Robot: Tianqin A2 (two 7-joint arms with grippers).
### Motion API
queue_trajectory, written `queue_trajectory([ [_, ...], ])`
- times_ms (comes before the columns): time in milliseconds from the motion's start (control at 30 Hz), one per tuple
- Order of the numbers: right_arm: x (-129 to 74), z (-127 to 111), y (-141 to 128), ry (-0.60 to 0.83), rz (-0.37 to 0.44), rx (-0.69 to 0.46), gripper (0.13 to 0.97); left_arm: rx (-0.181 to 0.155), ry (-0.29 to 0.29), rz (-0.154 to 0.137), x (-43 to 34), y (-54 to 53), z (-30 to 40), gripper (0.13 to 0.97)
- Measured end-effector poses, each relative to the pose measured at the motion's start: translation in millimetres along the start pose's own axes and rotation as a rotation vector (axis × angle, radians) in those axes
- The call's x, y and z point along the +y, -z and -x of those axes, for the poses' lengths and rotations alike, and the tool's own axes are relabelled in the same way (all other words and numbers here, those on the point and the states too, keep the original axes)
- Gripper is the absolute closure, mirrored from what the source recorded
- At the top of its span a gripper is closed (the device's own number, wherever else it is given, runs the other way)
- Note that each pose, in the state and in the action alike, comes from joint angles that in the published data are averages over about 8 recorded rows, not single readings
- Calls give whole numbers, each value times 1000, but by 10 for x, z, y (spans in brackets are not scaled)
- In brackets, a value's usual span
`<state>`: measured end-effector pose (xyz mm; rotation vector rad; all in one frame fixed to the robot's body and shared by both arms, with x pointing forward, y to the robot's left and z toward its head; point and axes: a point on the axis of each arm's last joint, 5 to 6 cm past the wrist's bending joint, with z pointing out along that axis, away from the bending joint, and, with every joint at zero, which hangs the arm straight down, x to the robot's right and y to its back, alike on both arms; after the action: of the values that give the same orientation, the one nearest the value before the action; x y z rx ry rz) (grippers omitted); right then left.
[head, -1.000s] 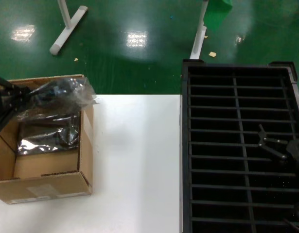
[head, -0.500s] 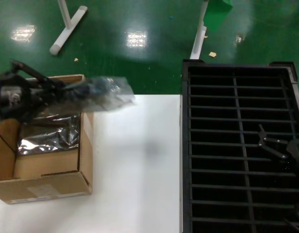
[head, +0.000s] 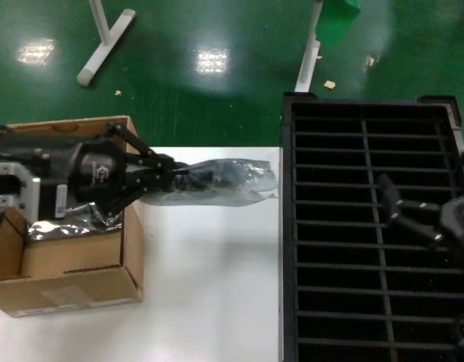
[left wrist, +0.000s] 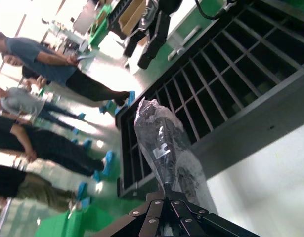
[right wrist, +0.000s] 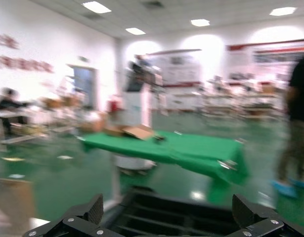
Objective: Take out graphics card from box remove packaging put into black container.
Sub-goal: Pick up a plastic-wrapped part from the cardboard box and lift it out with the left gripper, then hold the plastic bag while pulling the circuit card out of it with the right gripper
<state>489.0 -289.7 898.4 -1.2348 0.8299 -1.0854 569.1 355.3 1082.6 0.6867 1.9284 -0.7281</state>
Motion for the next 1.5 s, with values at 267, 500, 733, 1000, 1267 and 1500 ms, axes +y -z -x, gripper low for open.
queue_trajectory([
  [267,-29,77,160,22,-22,-298,232,17,-30,-56,46,-189,56,955],
  [500,77,144,118,4,-1,-479,290,38,-45,-88,40,-222,43,955],
  [733,135,257,-29,-45,0,-539,430,53,-54,-112,-32,-241,18,955],
  [1000,197,311,-101,-72,6,-558,614,63,-61,-128,-95,-305,11,955],
  [1267,269,242,-58,-69,30,-552,774,67,-67,-131,-88,-386,9,955],
  [1500,304,172,-23,-64,45,-542,851,67,-69,-129,-47,-425,4,955],
])
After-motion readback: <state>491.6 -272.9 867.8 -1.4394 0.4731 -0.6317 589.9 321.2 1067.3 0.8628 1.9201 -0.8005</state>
